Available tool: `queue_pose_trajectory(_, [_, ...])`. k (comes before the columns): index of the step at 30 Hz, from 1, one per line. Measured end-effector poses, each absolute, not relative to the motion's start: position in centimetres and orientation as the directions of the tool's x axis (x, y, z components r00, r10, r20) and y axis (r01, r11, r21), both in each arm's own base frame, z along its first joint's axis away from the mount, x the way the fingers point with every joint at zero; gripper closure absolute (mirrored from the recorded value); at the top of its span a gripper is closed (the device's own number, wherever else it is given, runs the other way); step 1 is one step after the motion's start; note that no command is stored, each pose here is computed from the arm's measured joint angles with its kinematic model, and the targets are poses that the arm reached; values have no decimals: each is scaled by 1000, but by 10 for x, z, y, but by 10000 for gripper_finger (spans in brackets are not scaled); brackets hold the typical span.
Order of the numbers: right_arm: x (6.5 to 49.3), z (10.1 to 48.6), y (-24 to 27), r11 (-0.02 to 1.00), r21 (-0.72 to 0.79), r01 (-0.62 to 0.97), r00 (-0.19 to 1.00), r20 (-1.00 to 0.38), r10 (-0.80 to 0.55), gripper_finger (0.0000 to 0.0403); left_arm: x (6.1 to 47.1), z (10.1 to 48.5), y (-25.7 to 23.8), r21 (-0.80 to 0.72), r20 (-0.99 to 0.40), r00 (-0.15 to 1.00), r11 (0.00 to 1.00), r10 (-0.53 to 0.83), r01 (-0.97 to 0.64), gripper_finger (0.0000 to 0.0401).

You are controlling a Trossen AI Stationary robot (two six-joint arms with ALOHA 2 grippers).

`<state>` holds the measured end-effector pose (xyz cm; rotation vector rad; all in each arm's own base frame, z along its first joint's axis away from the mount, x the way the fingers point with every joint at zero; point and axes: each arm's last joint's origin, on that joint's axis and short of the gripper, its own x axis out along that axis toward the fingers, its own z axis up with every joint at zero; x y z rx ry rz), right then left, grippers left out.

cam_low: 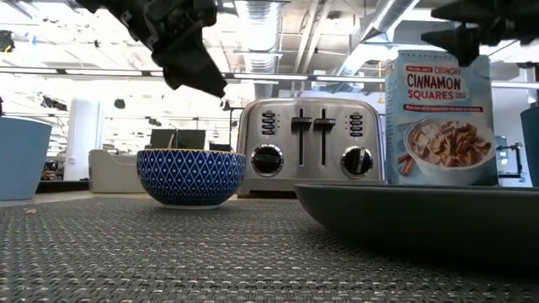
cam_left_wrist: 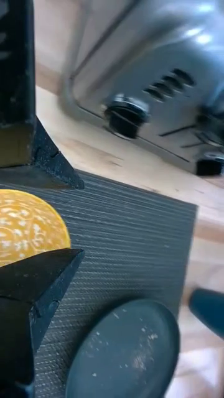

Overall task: Arrange a breakfast setting
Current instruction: Pour the cereal from the blue cereal box into the yellow bowl

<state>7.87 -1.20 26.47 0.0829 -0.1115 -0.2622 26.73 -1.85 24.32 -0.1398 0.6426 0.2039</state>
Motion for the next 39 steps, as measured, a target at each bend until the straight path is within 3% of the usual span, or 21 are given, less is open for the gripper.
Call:
queue_pose_trajectory(10, [74, 328, -16, 909, -37, 415, 906, -78, -417, 96, 271, 247, -29, -27, -531, 840, 988, 113, -150, 252])
queue_pose_trajectory(19, [84, 360, -21, 836, -187, 516, 800, -244, -549, 65, 270, 233, -29, -49, -461, 881, 989, 103, -141, 252])
queue_pose_trajectory(29, [106, 370, -32, 790, -455, 412, 662, -446, -602, 61, 270, 234, -31, -61, -456, 884, 988, 99, -142, 252])
queue_pose_trajectory(39, [126, 375, -54, 732, -571, 372, 540, -508, -671, 76, 270, 233, -31, -61, -457, 884, 988, 100, -143, 252])
